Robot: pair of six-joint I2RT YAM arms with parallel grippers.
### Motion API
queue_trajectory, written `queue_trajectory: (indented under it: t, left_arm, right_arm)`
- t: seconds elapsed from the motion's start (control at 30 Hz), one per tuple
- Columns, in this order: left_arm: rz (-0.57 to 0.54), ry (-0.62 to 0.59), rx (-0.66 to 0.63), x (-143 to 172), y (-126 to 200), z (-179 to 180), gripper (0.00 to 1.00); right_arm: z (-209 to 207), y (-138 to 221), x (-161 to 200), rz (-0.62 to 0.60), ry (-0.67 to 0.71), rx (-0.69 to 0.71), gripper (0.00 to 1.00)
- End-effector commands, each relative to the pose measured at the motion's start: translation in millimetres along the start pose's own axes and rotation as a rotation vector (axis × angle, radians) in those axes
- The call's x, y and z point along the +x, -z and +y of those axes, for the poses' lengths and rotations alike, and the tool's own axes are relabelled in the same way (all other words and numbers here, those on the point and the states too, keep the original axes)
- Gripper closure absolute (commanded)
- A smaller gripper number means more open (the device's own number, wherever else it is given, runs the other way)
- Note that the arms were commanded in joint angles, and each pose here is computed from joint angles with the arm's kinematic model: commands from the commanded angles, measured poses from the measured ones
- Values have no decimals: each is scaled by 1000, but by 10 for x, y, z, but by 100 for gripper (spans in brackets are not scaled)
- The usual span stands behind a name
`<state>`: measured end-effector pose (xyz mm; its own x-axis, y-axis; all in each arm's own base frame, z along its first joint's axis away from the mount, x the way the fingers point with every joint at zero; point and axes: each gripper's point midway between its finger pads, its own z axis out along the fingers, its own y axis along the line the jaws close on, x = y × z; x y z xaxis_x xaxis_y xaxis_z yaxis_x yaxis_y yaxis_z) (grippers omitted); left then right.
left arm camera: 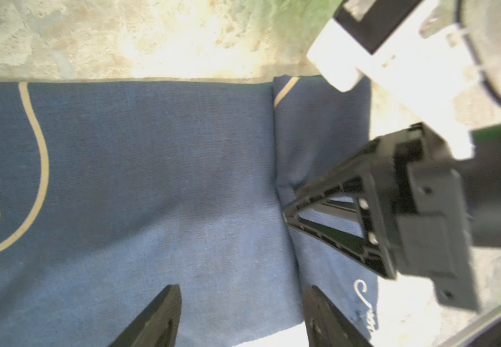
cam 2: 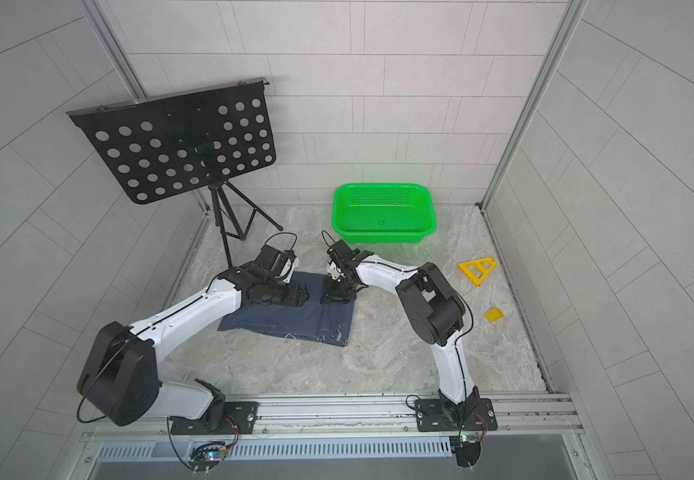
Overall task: Roll up the pillowcase
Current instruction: Roll the pillowcase at the center of the board.
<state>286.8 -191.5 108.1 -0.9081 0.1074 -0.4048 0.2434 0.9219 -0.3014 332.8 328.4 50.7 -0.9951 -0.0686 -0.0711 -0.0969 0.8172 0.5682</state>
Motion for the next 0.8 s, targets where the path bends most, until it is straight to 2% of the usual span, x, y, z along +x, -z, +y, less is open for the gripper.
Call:
queue_trajectory:
  t: [0.0,0.17,0.3,0.5,0.77]
  left_arm:
    - [70,28,37,233,-79,-109,29]
    - [82,14,119,271,-163,-390,29]
    - [132,-33,132,407,-287,-572,31]
    - [190,-85,90,636,-437,-590,33]
    - [242,-135,55,849,-547,-601,40]
  right_arm:
    - [182,470,-144,-96,-6,-85,63]
    - [-8,815,-222,-177,-32,-78,62]
    - [-160,899,-377,-220,-19,-43,63]
    - [-206,790,-654,-242,8,-27,67]
    - [-356,475,-794,-230,12,-12,70]
